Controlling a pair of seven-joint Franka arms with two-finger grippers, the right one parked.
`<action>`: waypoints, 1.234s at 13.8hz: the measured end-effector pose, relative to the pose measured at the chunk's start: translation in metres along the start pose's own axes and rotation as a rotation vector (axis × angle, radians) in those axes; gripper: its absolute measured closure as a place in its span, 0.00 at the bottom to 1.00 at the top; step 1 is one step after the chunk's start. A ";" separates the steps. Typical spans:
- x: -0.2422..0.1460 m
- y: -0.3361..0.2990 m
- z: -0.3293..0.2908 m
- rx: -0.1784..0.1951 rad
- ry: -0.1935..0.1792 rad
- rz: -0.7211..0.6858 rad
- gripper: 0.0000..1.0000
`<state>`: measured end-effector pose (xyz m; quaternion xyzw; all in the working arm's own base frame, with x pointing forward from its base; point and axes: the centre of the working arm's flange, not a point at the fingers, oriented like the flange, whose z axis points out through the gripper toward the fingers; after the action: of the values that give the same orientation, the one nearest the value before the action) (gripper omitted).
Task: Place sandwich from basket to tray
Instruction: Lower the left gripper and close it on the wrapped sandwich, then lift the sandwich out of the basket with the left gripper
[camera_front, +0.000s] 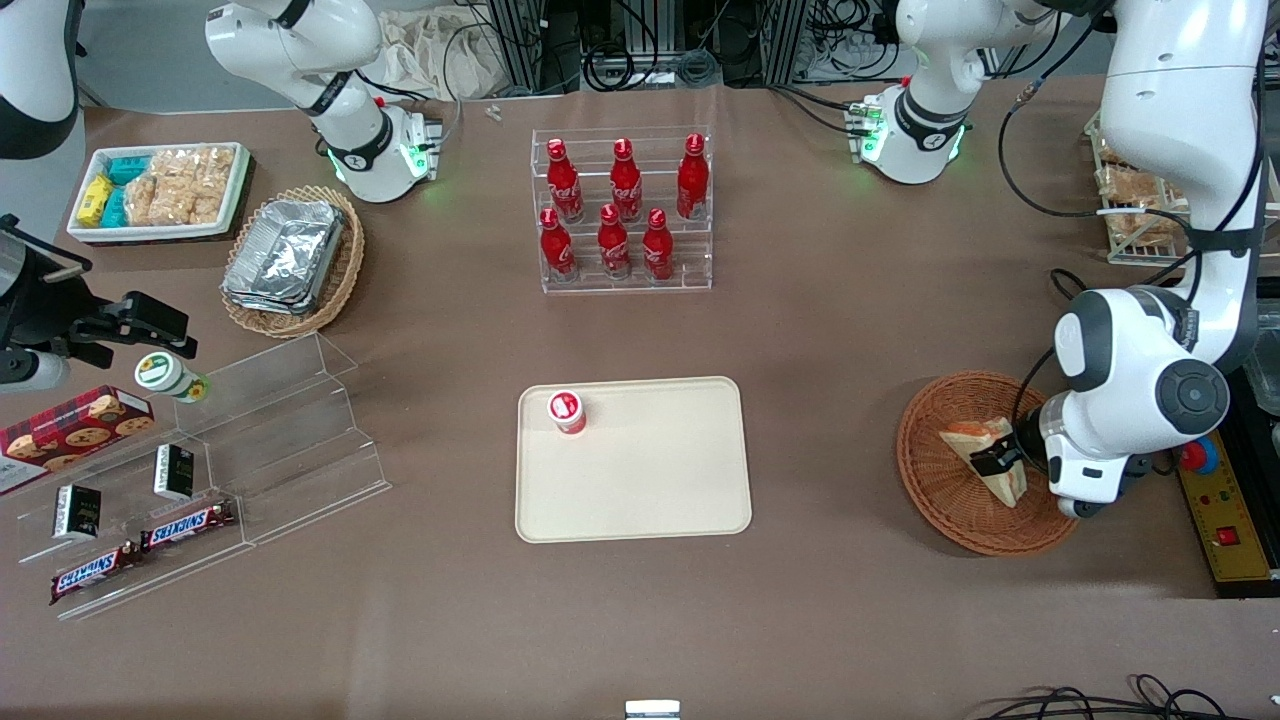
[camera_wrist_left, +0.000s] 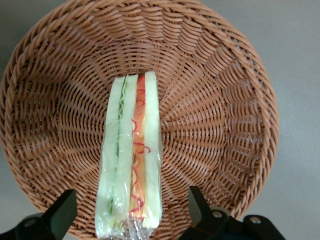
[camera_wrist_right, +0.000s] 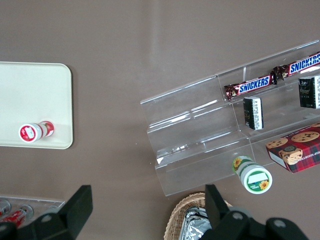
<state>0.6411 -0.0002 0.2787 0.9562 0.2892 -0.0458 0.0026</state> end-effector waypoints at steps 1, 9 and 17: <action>0.001 -0.002 0.002 -0.003 0.005 -0.004 0.01; -0.002 -0.008 0.015 -0.007 0.012 -0.010 0.25; -0.006 -0.008 -0.017 -0.004 0.011 -0.059 0.77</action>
<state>0.6334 0.0041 0.2966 0.9475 0.3174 -0.0402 0.0014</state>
